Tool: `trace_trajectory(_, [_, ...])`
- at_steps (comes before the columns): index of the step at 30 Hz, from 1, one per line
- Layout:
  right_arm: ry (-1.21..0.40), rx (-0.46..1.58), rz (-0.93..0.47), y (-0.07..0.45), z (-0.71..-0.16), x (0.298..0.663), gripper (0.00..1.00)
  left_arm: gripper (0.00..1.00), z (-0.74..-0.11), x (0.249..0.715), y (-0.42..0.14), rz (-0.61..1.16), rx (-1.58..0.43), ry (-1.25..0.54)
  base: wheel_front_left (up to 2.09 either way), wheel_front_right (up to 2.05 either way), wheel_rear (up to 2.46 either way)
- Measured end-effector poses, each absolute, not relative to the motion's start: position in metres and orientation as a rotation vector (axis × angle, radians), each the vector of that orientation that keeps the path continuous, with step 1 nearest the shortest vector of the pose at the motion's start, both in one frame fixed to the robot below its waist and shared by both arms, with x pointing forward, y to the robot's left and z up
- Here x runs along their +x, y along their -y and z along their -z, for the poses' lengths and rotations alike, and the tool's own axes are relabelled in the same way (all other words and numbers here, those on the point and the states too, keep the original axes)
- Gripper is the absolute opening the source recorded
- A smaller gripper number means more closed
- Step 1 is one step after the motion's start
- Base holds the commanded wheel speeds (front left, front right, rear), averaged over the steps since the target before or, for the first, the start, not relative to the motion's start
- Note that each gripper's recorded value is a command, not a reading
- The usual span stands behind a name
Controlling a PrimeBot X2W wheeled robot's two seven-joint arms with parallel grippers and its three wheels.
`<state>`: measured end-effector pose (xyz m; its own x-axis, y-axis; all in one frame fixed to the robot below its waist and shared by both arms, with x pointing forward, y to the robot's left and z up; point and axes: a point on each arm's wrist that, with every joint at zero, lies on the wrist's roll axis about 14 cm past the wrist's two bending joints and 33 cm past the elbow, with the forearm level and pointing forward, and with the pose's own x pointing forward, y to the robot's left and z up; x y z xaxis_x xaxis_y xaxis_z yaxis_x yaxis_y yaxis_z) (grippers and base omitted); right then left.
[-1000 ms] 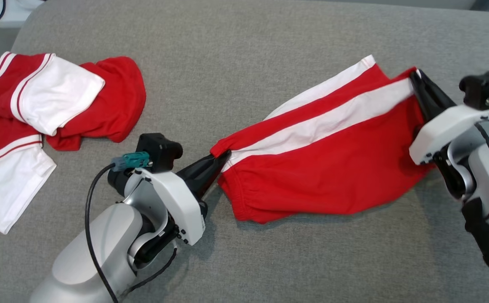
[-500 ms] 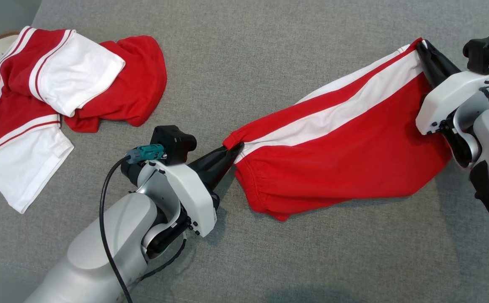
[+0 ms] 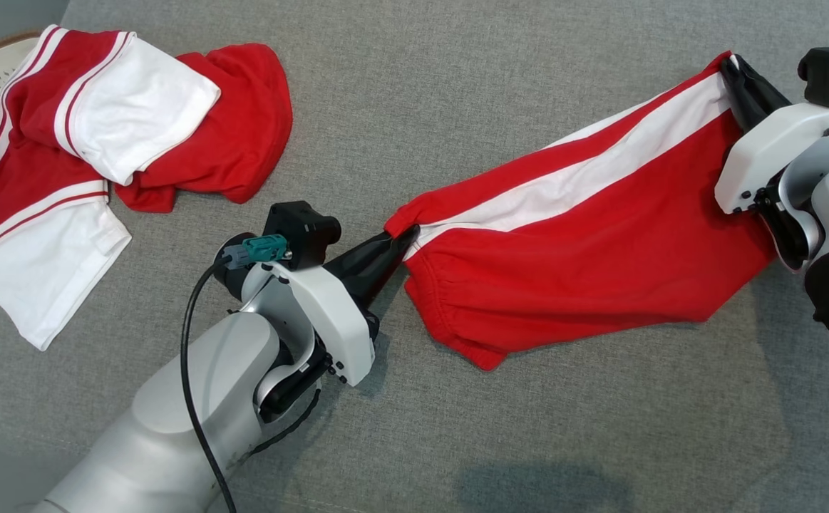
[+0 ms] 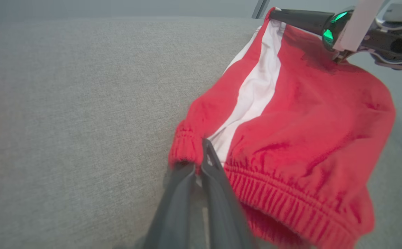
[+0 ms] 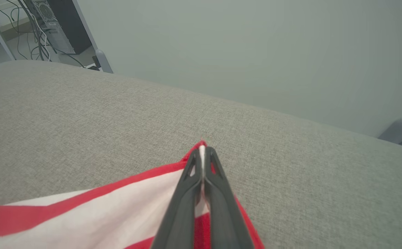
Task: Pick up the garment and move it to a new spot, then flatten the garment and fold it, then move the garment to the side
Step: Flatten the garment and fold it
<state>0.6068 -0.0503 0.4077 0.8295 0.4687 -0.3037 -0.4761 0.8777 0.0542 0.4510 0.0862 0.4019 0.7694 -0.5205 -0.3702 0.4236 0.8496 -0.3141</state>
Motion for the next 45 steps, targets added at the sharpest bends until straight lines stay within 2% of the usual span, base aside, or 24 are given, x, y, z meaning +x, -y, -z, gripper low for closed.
trace_trajectory(1, [-0.319, -0.025, -0.499, 0.051, -0.407, 0.607, 0.37, 1.00, -0.400, 0.451, -0.087, 0.515, -0.214, -0.466, 0.00, 0.00, 0.00])
trace_trajectory(2, [-0.319, -0.026, -0.497, 0.052, -0.407, 0.607, 0.82, 1.00, -0.399, 0.453, -0.088, 0.511, -0.211, -0.464, 0.00, 0.00, 0.00])
trace_trajectory(3, [-0.313, -0.031, -0.498, 0.052, -0.409, 0.608, 1.00, 1.00, -0.398, 0.454, -0.088, 0.509, -0.206, -0.466, 0.00, 0.00, 0.00])
trace_trajectory(10, [-0.291, -0.045, -0.500, 0.055, -0.418, 0.607, 1.00, 1.00, -0.393, 0.457, -0.087, 0.502, -0.190, -0.470, 0.00, 0.00, 0.00])
trace_trajectory(20, [-0.145, -0.055, -0.529, 0.051, -0.475, 0.602, 1.00, 1.00, -0.399, 0.451, -0.098, 0.471, -0.150, -0.468, 0.00, 0.00, 0.00])
trace_trajectory(24, [-0.117, -0.045, -0.531, 0.053, -0.484, 0.585, 1.00, 1.00, -0.402, 0.439, -0.111, 0.423, -0.144, -0.458, 0.00, 0.00, 0.00])
trace_trajectory(31, [-0.026, -0.017, -0.505, 0.064, -0.512, 0.557, 1.00, 1.00, -0.450, 0.435, -0.137, 0.277, -0.175, -0.241, 0.00, 0.00, 0.00])
trace_trajectory(35, [0.014, 0.014, -0.479, 0.072, -0.521, 0.532, 1.00, 1.00, -0.467, 0.421, -0.149, 0.189, -0.179, -0.169, 0.00, 0.00, 0.00])
trace_trajectory(40, [0.067, 0.059, -0.429, 0.084, -0.532, 0.499, 1.00, 1.00, -0.515, 0.404, -0.155, 0.139, -0.163, 0.007, 0.00, 0.00, 0.00])
trace_trajectory(45, [0.091, 0.103, -0.373, 0.096, -0.534, 0.464, 1.00, 1.00, -0.517, 0.377, -0.156, 0.102, -0.156, 0.043, 0.00, 0.00, 0.00])
